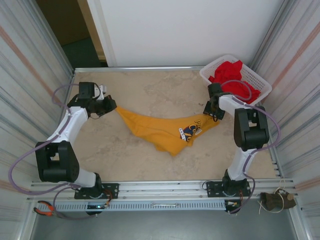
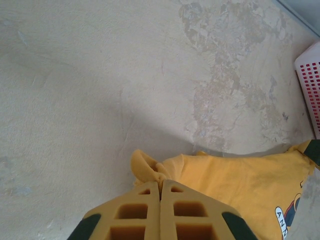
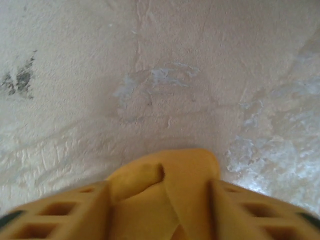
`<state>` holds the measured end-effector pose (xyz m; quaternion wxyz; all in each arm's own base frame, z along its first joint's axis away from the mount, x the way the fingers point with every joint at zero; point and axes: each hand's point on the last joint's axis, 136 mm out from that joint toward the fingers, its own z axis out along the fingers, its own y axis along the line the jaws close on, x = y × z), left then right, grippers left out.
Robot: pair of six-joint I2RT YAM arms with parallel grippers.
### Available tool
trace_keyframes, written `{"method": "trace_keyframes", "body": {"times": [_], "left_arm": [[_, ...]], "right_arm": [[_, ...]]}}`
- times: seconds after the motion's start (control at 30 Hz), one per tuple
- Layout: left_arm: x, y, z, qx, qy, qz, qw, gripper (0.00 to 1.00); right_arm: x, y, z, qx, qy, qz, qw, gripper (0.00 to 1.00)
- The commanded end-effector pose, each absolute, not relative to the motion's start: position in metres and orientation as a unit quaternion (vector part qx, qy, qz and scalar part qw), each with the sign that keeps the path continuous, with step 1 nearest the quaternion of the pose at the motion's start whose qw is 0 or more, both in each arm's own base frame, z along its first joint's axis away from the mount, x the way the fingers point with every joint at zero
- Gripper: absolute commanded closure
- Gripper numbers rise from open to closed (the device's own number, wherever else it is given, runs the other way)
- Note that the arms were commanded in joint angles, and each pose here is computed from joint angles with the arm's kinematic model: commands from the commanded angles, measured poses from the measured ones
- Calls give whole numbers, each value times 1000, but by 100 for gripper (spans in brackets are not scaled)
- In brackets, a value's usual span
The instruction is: Fold the inside-out t-shirt
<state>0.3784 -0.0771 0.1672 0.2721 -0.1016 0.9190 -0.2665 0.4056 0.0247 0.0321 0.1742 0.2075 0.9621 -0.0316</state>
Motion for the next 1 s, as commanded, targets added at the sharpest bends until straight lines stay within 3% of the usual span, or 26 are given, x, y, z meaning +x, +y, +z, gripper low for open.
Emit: {"method": "trace_keyframes", "body": {"times": [0.0, 0.13, 0.27, 0.4, 0.5, 0.6, 0.73, 0.77, 0.8, 0.87, 0.97], "left_arm": [[391, -79, 181, -83, 914, -268, 293, 100], [424, -74, 209, -88, 900, -281, 321, 100], [461, -63, 271, -92, 870, -304, 377, 100], [468, -58, 343, -74, 837, -311, 445, 100], [452, -56, 368, -69, 819, -310, 478, 100], [428, -54, 347, -87, 819, -311, 475, 100], [399, -50, 267, -128, 845, -297, 427, 100], [391, -50, 240, -139, 856, -292, 404, 100], [384, -51, 218, -143, 864, -291, 384, 100], [371, -50, 181, -149, 881, -278, 352, 100], [353, -44, 135, -163, 903, -250, 310, 100]], "right_arm": [[417, 30, 37, 199, 963, -13, 180, 98], [446, 38, 103, 193, 949, 32, 248, 100], [465, 44, 221, 184, 909, 86, 364, 100], [445, 53, 320, 165, 858, 141, 466, 100], [411, 61, 357, 146, 825, 171, 519, 100], [372, 66, 350, 136, 814, 188, 533, 100], [331, 69, 250, 160, 852, 184, 464, 100], [318, 69, 224, 171, 858, 190, 445, 92], [306, 69, 196, 184, 868, 192, 420, 70], [287, 63, 168, 206, 874, 187, 399, 46], [268, 48, 152, 235, 870, 166, 400, 37]]}}
